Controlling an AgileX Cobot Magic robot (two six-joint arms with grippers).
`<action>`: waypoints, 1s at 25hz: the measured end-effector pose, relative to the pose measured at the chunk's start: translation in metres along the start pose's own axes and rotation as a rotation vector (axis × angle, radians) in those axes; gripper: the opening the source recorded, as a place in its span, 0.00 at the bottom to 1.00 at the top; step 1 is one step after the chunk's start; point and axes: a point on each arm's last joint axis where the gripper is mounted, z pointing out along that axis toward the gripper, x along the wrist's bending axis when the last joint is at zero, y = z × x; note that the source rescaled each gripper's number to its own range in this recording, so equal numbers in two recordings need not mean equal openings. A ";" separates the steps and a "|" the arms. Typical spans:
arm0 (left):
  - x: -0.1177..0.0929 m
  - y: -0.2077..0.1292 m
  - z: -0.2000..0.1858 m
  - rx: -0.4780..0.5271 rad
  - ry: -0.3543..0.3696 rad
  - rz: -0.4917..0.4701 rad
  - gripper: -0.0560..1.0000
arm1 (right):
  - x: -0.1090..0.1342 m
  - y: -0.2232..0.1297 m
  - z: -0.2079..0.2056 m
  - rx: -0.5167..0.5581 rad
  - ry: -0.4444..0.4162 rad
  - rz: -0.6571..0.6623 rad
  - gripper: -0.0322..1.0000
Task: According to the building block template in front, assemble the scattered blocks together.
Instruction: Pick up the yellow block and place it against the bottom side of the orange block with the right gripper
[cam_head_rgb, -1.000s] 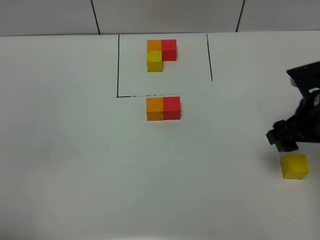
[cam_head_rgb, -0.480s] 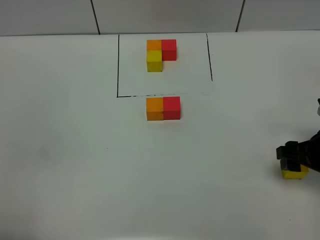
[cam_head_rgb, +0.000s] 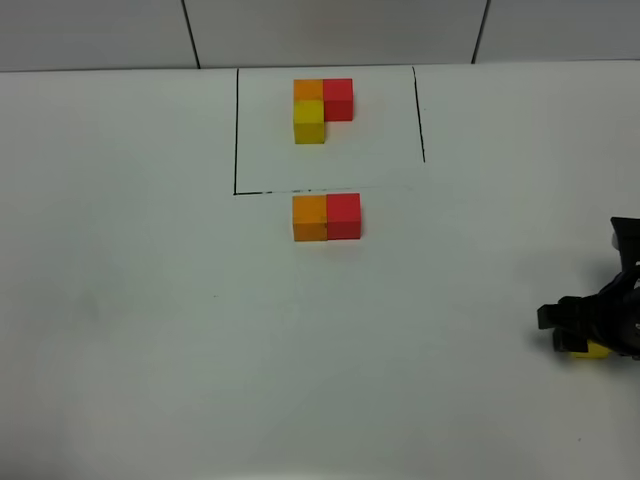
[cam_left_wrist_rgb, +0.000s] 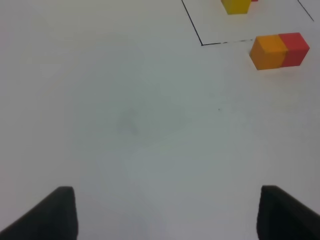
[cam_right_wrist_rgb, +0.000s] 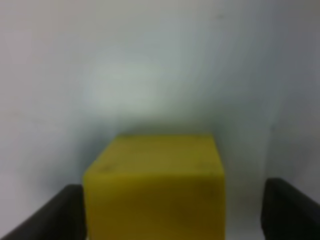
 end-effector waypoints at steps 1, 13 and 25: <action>0.000 0.000 0.000 0.000 0.000 0.000 0.65 | 0.000 0.000 0.000 0.000 0.000 0.000 0.25; 0.000 0.000 0.000 0.000 0.000 0.001 0.65 | 0.095 -0.007 -0.020 0.035 0.056 -0.177 0.04; 0.000 0.000 0.000 0.000 0.002 0.003 0.65 | 0.258 0.012 -0.011 -0.008 -0.004 -0.207 0.04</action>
